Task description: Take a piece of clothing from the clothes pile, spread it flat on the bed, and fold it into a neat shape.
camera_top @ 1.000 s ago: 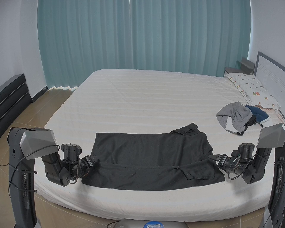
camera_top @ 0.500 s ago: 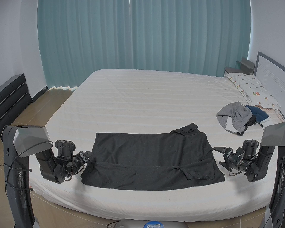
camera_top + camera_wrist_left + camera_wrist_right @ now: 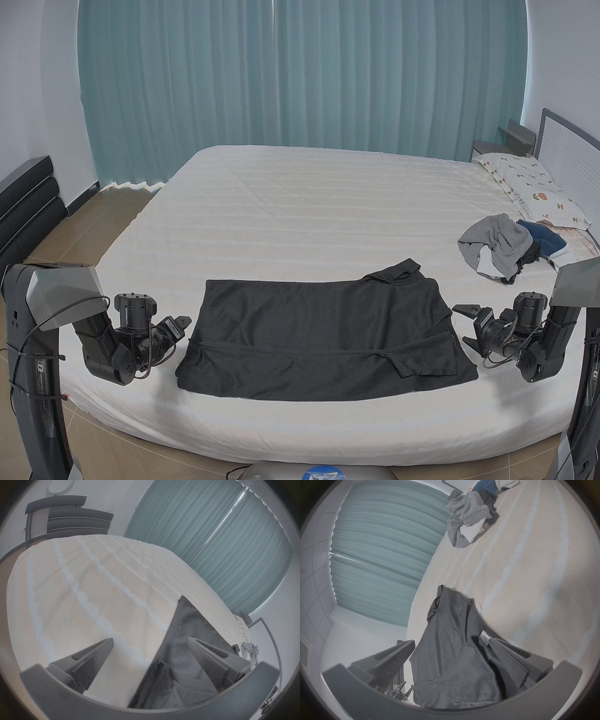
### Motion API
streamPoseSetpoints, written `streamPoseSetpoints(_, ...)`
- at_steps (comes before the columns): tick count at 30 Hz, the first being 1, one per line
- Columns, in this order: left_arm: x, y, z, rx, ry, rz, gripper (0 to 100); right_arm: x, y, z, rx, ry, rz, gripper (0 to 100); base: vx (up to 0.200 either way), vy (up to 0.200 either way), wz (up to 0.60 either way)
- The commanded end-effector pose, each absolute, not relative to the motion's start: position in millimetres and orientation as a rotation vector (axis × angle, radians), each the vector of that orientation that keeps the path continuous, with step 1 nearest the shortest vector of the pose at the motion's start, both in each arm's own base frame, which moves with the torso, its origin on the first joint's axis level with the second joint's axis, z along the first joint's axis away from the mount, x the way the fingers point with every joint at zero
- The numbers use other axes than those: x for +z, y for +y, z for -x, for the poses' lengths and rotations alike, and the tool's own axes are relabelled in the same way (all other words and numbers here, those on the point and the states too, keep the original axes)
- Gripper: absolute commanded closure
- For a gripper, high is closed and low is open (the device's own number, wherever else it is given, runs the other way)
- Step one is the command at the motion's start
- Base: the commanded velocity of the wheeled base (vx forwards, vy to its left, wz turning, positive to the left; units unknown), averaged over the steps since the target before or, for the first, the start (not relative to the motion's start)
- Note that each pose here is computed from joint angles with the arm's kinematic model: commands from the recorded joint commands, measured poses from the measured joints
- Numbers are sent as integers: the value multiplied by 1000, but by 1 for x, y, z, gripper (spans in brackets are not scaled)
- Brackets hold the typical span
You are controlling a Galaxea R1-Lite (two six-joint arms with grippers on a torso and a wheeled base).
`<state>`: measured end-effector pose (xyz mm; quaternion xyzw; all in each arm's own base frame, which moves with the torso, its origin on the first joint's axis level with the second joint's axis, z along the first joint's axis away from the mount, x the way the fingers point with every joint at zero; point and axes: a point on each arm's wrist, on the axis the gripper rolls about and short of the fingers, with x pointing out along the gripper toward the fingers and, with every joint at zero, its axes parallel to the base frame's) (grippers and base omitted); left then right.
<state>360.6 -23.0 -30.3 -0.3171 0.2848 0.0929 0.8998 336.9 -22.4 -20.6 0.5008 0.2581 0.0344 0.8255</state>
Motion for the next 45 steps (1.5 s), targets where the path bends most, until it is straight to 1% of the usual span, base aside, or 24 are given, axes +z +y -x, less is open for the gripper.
streamPoseSetpoints(1,-30,-23,-361,191,588,656,0,-21,-23,-337,72,549,-1064,0,0,0,0)
streamPoseSetpoints(10,-29,-25,-361,189,584,654,0,-20,-23,-338,73,542,-1066,0,0,0,0)
streamPoseSetpoints(16,-27,-29,-361,181,580,649,0,-20,-23,-338,73,542,-1066,0,200,0,0)
streamPoseSetpoints(22,-16,-29,-364,161,548,662,0,-21,-22,-337,69,546,-1065,0,0,0,0)
streamPoseSetpoints(29,-5,-30,-385,137,480,687,0,-21,-21,-336,70,548,-1063,0,0,0,0)
streamPoseSetpoints(30,4,-29,-396,122,442,693,0,-22,-21,-336,71,551,-1062,0,0,0,0)
streamPoseSetpoints(32,10,-30,-406,100,437,696,0,-22,-21,-336,71,551,-1062,0,0,0,0)
streamPoseSetpoints(35,16,-32,-424,45,478,711,0,-21,-21,-336,71,550,-1062,0,0,0,0)
streamPoseSetpoints(38,10,-32,-440,11,493,719,0,-21,-21,-336,73,551,-1062,0,0,0,0)
streamPoseSetpoints(41,-6,-34,-458,-24,498,716,0,-22,-21,-336,72,552,-1062,0,0,0,0)
streamPoseSetpoints(43,-8,-34,-462,-43,499,716,0,-22,-21,-336,71,551,-1062,0,0,0,0)
streamPoseSetpoints(45,-12,-36,-469,-82,534,719,0,-22,-21,-336,71,551,-1062,0,0,0,0)
